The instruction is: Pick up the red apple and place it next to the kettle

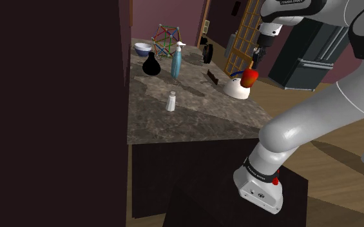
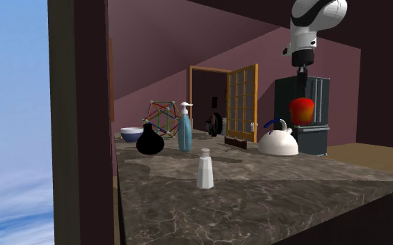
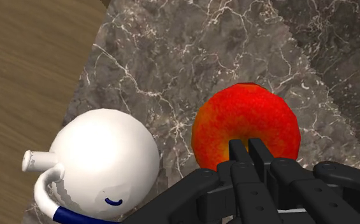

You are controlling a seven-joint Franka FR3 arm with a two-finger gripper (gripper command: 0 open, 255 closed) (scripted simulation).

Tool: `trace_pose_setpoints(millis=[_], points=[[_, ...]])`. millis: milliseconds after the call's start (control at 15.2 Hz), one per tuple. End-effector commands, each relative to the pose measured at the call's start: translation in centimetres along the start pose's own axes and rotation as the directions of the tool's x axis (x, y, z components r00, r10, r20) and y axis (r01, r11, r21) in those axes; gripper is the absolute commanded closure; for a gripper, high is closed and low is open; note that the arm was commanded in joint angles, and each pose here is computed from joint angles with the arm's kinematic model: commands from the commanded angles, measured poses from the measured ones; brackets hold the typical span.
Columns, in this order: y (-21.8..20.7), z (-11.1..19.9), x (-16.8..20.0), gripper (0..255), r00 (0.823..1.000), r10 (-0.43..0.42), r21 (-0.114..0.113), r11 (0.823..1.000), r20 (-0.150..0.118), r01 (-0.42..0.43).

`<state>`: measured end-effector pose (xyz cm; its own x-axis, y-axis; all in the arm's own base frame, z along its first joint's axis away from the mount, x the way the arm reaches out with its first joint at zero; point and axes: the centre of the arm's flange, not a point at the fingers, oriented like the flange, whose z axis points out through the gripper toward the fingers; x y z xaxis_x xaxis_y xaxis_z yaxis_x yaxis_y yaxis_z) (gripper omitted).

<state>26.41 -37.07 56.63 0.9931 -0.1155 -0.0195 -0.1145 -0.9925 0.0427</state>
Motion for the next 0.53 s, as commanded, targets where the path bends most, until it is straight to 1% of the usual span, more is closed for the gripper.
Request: trace_pose_setpoints(millis=[0,462], points=[[0.0,1.1,0.1,255,1.0,0.0,0.0,1.0,-0.001,0.0],[-0.2,4.8,0.1,255,1.0,0.0,0.0,1.0,-0.001,0.0]])
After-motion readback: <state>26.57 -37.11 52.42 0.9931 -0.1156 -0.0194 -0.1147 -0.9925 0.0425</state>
